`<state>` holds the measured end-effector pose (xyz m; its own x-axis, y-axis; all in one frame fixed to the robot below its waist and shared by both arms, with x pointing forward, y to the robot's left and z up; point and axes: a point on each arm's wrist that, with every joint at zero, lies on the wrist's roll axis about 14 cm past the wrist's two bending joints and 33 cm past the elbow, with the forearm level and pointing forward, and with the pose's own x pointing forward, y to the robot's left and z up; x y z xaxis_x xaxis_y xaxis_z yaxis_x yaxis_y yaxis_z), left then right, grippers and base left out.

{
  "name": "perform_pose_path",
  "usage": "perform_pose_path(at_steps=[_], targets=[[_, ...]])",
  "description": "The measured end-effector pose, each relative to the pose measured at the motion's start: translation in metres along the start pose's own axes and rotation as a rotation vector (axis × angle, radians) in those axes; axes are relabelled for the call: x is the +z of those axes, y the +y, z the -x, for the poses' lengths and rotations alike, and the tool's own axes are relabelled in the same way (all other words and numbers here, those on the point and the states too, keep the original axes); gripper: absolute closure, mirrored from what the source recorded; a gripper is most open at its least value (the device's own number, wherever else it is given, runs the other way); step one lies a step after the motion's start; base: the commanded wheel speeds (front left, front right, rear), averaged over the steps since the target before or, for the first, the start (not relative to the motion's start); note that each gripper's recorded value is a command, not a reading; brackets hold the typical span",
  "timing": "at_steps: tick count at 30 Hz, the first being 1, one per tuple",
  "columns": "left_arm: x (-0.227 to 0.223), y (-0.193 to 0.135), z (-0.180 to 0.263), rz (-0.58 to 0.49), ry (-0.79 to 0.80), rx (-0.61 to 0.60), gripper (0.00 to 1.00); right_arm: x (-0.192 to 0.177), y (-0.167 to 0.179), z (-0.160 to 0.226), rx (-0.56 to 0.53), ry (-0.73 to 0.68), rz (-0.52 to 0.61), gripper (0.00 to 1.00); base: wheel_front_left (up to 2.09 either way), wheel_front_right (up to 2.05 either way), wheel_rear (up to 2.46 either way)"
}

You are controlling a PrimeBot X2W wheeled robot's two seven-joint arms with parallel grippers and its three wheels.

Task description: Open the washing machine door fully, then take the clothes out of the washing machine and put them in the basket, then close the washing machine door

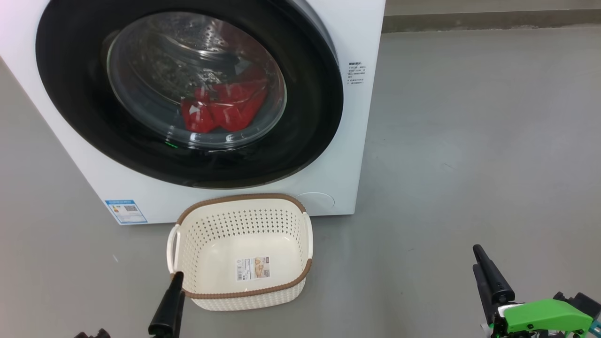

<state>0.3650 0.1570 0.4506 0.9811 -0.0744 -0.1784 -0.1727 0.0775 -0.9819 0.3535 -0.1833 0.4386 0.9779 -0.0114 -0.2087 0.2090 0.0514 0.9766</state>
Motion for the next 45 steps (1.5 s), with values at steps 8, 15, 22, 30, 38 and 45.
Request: perform_pose_path(at_steps=[8, 15, 22, 30, 38, 45], targets=[[0.002, -0.012, -0.005, -0.127, -0.013, -0.031, 0.0, 0.001, 0.009, -0.005, 0.023, -0.009, 0.105, 0.0, 0.0, 0.0, 0.0], [0.002, -0.018, -0.007, -0.227, -0.021, -0.048, 0.0, 0.003, 0.01, -0.005, 0.024, -0.02, 0.18, 0.0, 0.0, 0.0, 0.0], [-0.001, -0.032, -0.011, -0.349, -0.023, -0.089, 0.0, 0.005, 0.019, -0.009, 0.047, -0.034, 0.277, 0.0, 0.0, 0.0, 0.0], [-0.007, -0.048, -0.015, -0.483, -0.025, -0.13, 0.0, 0.005, 0.029, -0.012, 0.075, -0.047, 0.38, 0.0, 0.0, 0.0, 0.0], [-0.011, -0.053, -0.017, -0.597, -0.032, -0.137, 0.0, 0.005, 0.032, -0.012, 0.086, -0.057, 0.487, 0.0, 0.0, 0.0, 0.0], [-0.015, -0.063, -0.021, -0.724, -0.051, -0.158, 0.0, 0.005, 0.039, -0.013, 0.109, -0.072, 0.603, 0.0, 0.0, 0.0, 0.0]])
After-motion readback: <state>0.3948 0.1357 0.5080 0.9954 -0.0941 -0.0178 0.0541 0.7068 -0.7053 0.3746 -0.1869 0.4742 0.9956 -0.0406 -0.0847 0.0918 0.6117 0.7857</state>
